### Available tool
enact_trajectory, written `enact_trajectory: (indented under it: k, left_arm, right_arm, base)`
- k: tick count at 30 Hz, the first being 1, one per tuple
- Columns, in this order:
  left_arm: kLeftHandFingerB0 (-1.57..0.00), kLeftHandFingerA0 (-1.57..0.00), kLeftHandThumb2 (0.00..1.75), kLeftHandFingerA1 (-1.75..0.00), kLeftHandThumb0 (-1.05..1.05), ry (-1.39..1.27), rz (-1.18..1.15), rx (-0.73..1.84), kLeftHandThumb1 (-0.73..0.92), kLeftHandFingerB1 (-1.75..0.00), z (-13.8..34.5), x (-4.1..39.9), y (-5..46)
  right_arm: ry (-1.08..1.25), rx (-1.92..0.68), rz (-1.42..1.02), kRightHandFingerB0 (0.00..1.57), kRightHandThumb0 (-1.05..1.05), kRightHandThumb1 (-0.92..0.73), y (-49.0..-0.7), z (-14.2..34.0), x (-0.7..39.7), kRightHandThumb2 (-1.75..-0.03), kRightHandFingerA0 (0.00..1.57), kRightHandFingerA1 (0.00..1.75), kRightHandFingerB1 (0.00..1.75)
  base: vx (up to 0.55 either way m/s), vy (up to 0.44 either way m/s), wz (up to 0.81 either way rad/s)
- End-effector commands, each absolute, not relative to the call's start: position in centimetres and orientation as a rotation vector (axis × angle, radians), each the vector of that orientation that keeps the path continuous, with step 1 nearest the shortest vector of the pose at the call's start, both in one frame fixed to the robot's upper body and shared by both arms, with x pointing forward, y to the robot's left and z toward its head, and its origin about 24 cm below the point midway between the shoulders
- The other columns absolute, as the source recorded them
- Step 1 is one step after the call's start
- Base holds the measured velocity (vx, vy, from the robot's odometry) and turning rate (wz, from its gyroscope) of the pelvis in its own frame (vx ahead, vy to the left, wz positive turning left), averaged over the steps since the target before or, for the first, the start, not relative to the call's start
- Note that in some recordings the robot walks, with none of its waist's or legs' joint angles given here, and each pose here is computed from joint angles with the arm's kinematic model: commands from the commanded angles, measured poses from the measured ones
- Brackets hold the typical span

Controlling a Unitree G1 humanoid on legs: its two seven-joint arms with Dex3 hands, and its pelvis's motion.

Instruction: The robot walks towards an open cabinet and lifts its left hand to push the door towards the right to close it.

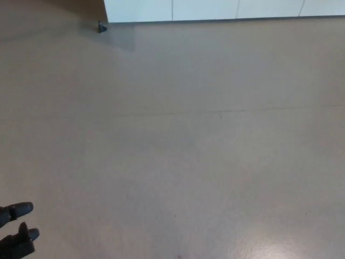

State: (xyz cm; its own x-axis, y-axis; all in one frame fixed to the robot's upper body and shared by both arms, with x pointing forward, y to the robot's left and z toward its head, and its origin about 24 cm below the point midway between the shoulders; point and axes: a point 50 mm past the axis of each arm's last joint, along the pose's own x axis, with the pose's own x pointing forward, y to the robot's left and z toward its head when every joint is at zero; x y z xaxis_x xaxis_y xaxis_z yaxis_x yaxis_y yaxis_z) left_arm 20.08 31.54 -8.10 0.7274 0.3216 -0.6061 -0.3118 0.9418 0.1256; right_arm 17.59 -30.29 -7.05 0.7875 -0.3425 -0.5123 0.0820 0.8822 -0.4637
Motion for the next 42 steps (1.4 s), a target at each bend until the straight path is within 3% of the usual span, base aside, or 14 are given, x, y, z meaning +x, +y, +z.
enact_trajectory:
  k: [1, 4, 5, 6, 7, 10, 11, 28, 29, 35, 39, 42]
  left_arm:
    - [-0.48, -0.53, 1.36, -0.67, -0.21, 0.616, 0.354, -0.015, 0.40, -0.86, -7.6, 20.5, 31.8]
    - [-0.46, -0.50, 1.39, -0.67, -0.21, 0.609, 0.346, -0.035, 0.41, -0.87, -7.6, 20.6, 31.8]
    - [-0.42, -0.51, 1.73, -0.59, -0.27, 0.608, 0.346, -0.039, 0.05, -1.04, -7.6, 20.6, 31.8]
    - [-0.42, -0.51, 1.73, -0.59, -0.27, 0.608, 0.347, -0.041, 0.05, -1.04, -7.5, 20.7, 31.8]
    - [-0.50, -0.52, 1.35, -0.67, -0.31, 0.606, 0.353, -0.041, 0.41, -0.87, -7.6, 20.7, 31.8]
    - [-0.49, -0.51, 1.36, -0.67, -0.32, 0.600, 0.354, -0.038, 0.41, -0.87, -7.5, 20.8, 31.8]
    - [-0.43, -0.52, 1.63, -0.60, -0.37, 0.600, 0.349, -0.034, 0.09, -0.99, -7.5, 20.7, 31.8]
    - [-0.44, -0.51, 1.61, -0.60, -0.40, 0.587, 0.331, -0.003, 0.14, -0.96, -7.1, 21.3, 31.7]
    - [-0.47, -0.55, 1.61, -0.59, -0.38, 0.587, 0.333, 0.000, 0.11, -1.07, -7.1, 21.3, 31.7]
    - [-0.45, -0.52, 1.65, -0.60, -0.35, 0.560, 0.324, 0.008, 0.09, -0.97, -6.3, 22.7, 31.6]
    - [-0.49, -0.54, 1.62, -0.61, -0.39, 0.552, 0.319, 0.007, 0.12, -1.10, -6.1, 23.0, 31.5]
    - [-0.49, -0.55, 1.69, -0.62, -0.34, 0.549, 0.317, 0.011, 0.10, -1.05, -6.1, 23.1, 31.4]
  right_arm:
    - [0.588, -0.446, -0.272, 0.38, -0.24, -0.71, -31.0, -6.4, 17.7, -0.60, 0.58, 0.53, 0.40]
    - [0.588, -0.447, -0.272, 0.38, -0.24, -0.73, -30.9, -6.5, 17.7, -0.61, 0.58, 0.52, 0.40]
    - [0.589, -0.447, -0.273, 0.38, -0.24, -0.72, -30.9, -6.4, 17.7, -0.61, 0.58, 0.52, 0.40]
    - [0.589, -0.446, -0.274, 0.38, -0.24, -0.72, -30.9, -6.4, 17.7, -0.61, 0.58, 0.52, 0.40]
    - [0.589, -0.444, -0.273, 0.38, -0.23, -0.73, -30.9, -6.5, 17.7, -0.61, 0.58, 0.53, 0.40]
    - [0.591, -0.448, -0.273, 0.38, -0.23, -0.73, -30.9, -6.5, 17.7, -0.61, 0.58, 0.52, 0.40]
    - [0.590, -0.451, -0.271, 0.38, -0.23, -0.73, -30.9, -6.5, 17.7, -0.61, 0.58, 0.52, 0.40]
    - [0.583, -0.453, -0.263, 0.38, -0.24, -0.72, -30.8, -6.3, 18.0, -0.61, 0.58, 0.53, 0.40]
    - [0.584, -0.455, -0.262, 0.38, -0.24, -0.72, -30.9, -6.3, 18.0, -0.61, 0.57, 0.52, 0.40]
    - [0.555, -0.443, -0.273, 0.40, -0.25, -0.71, -30.9, -5.8, 19.1, -0.61, 0.59, 0.54, 0.41]
    - [0.546, -0.452, -0.263, 0.39, -0.26, -0.72, -30.9, -5.6, 19.3, -0.61, 0.59, 0.53, 0.40]
    - [0.545, -0.458, -0.260, 0.39, -0.24, -0.73, -30.9, -5.5, 19.5, -0.61, 0.59, 0.54, 0.40]
  base:
    - [0.07, -0.065, 0.17]
    - [0.07, -0.135, 0.28]
    - [0.40, -0.020, 0.10]
    - [0.41, 0.013, 0.14]
    - [0.42, 0.020, 0.04]
    - [0.25, -0.165, -0.08]
    - [0.21, -0.101, -0.01]
    - [0.32, 0.090, -0.04]
    - [0.30, -0.022, 0.12]
    - [0.35, -0.156, 0.20]
    - [0.48, -0.212, 0.46]
    - [0.50, -0.191, 0.09]
